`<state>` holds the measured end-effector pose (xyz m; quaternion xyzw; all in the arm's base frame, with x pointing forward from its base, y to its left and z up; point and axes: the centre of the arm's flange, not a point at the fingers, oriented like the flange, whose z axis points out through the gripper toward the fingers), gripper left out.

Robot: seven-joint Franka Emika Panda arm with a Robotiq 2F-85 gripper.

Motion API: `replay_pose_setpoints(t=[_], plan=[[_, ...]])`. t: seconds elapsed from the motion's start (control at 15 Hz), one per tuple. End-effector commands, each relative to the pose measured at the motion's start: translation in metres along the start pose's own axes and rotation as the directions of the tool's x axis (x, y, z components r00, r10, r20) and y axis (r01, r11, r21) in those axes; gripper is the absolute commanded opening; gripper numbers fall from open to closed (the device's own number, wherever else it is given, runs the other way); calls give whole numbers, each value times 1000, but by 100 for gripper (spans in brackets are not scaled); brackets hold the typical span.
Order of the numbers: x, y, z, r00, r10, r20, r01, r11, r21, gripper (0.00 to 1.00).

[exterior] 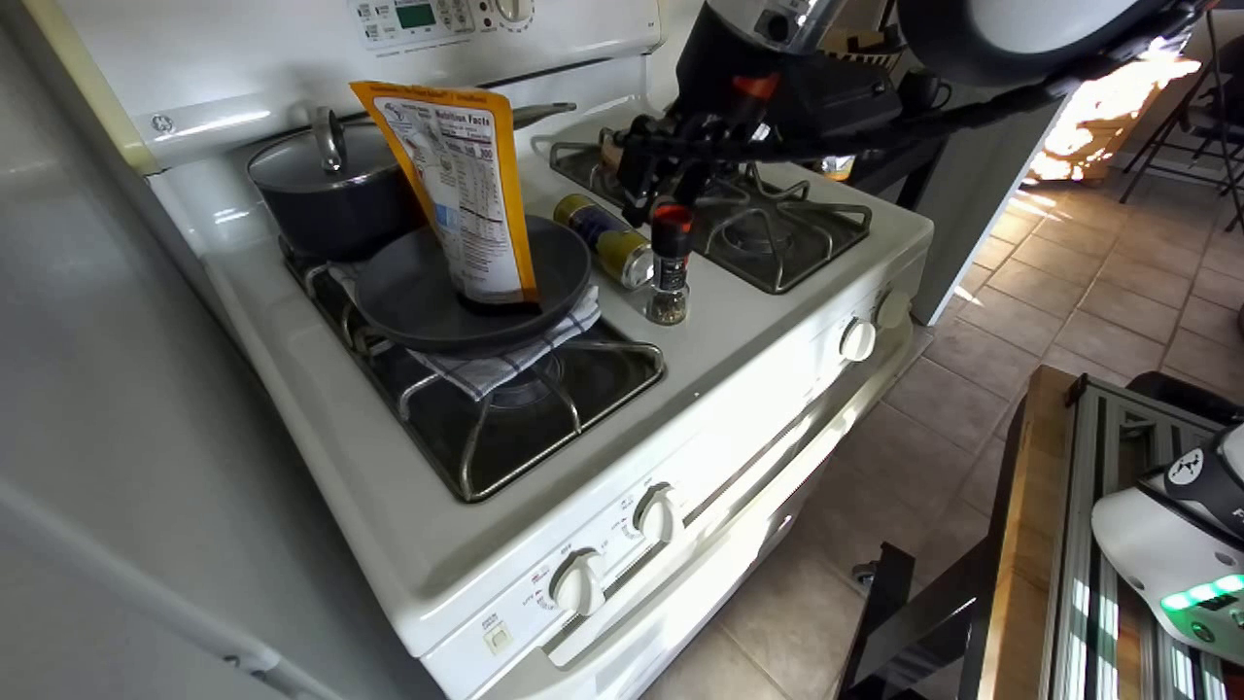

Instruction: Remove the spice shaker from the chopping board and put it on the stove

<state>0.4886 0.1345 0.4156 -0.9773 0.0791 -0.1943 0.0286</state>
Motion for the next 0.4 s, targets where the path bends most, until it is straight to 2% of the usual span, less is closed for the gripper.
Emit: replay_pose_setpoints(t=[0.0,0.13,0.27,0.33], plan=[[0,-5,-24,999,1,35,-1,1000,-7,100],[0,-1,-45,1000,-16,17,16,1000,24,100],[4,-1,-67,994,-86,-64,93,990,109,100],[9,-8,-43,999,-48,-24,50,998,50,100]])
